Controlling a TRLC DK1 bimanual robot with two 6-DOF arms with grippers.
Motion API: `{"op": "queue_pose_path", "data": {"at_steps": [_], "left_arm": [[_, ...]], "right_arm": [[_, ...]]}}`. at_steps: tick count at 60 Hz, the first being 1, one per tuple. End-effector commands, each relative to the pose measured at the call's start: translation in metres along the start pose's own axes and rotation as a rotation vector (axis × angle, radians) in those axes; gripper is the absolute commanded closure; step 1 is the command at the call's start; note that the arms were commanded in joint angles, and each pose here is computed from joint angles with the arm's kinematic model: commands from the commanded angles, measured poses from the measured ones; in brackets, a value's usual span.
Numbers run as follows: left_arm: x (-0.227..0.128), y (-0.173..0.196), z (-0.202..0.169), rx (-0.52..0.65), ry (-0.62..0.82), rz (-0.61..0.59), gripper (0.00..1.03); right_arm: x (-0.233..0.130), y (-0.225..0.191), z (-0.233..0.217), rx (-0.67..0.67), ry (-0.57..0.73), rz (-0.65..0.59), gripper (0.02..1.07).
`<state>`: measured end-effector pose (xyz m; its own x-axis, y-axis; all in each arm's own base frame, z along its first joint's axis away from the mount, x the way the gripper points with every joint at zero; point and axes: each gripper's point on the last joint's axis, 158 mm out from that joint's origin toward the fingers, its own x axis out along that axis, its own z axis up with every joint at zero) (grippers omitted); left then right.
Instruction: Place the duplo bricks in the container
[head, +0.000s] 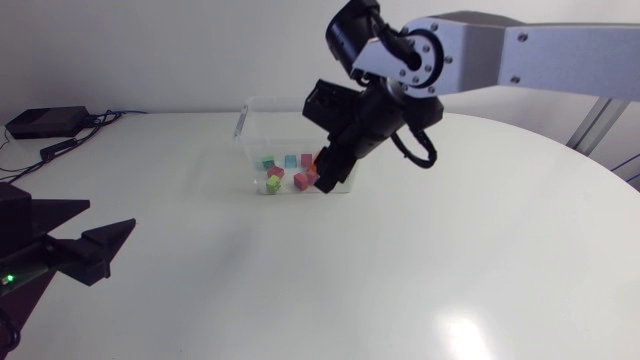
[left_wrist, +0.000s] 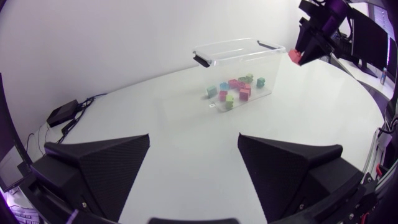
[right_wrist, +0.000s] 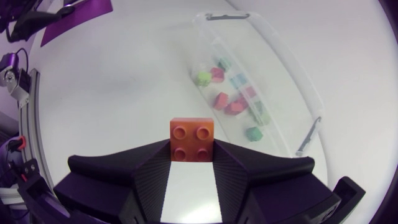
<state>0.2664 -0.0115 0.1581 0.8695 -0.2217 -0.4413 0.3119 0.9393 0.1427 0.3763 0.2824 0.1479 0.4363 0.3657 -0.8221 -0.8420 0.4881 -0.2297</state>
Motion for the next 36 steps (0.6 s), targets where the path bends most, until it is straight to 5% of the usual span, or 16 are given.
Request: {"op": "queue_pose_path", "data": {"at_steps": [1,36], "left_arm": [[0.002,-0.002,-0.010,-0.029,0.013,0.001,0.04],[-0.001,0.001,-0.020,-0.024,0.013,0.043,0.04]], "right_arm": [[-0.011,-0.030,0.017,0.057,-0.056,-0.065,0.74],[0.033,-0.136,0.024,0.234,-0.116,-0.217,0.73]]}}
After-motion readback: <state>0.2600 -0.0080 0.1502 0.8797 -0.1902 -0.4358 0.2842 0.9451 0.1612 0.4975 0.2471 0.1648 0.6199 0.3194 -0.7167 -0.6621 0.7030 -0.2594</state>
